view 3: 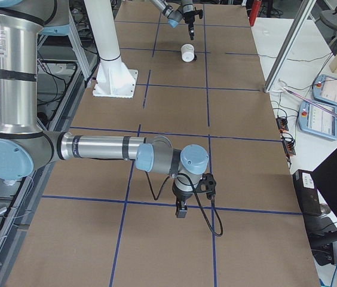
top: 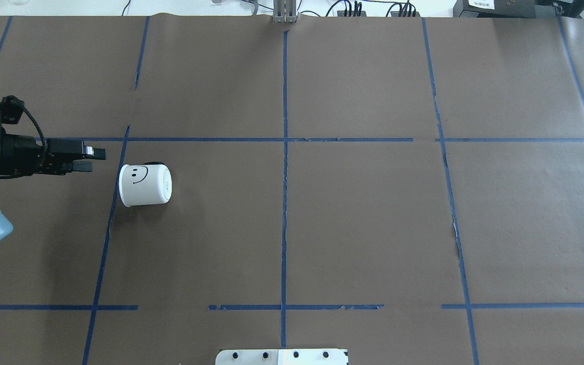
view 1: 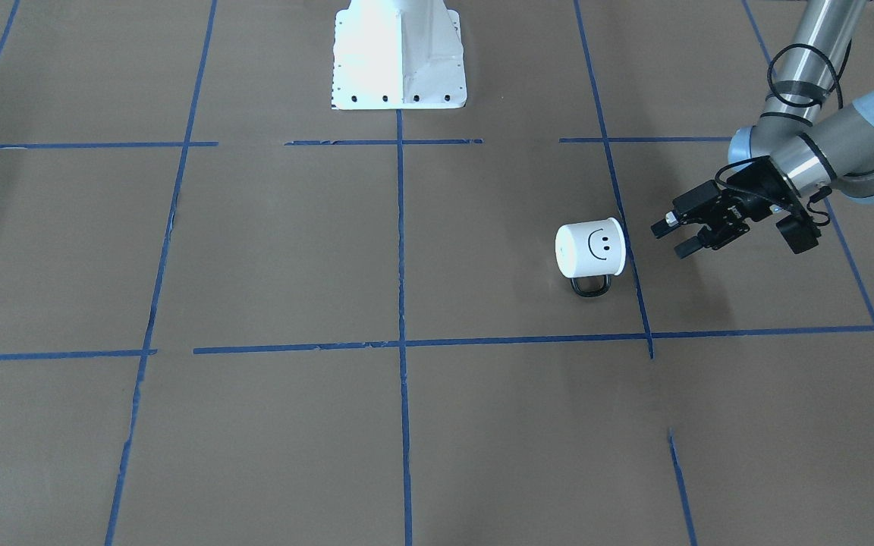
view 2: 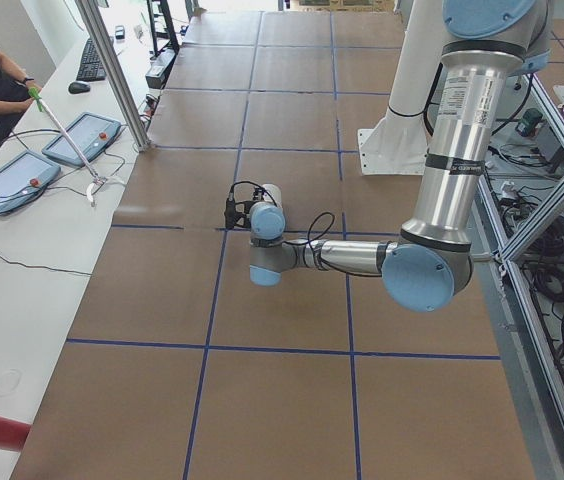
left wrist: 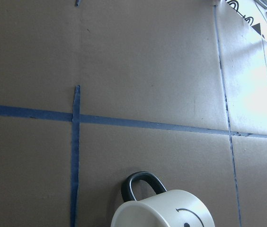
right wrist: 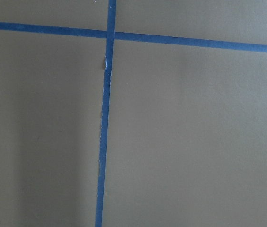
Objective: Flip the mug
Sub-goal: 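Move the left gripper toward the white mug's open rim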
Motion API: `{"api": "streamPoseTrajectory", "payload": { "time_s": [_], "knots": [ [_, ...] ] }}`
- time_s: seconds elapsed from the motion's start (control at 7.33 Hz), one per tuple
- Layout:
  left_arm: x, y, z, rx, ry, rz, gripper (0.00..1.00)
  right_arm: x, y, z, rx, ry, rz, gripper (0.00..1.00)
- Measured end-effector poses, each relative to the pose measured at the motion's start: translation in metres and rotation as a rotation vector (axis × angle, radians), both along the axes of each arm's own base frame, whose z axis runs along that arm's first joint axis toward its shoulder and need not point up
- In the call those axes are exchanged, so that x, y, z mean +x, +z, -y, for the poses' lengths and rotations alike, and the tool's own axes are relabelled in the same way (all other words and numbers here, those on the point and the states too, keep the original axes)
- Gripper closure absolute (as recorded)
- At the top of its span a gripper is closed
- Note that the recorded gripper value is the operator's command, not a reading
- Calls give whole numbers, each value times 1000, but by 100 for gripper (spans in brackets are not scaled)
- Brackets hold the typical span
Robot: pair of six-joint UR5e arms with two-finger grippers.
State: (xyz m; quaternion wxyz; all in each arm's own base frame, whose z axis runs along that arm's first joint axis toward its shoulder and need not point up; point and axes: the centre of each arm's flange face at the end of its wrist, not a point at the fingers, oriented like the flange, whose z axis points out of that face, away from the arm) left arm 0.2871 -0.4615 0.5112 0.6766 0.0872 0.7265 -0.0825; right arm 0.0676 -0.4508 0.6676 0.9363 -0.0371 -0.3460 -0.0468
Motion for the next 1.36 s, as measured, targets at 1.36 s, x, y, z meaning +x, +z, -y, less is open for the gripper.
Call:
{"api": "streamPoseTrajectory", "payload": {
  "time_s": [1.36],
  "knots": [
    [61, -4, -11, -193, -38, -216, 0, 0, 0, 0, 0, 0, 0, 0]
  ]
}}
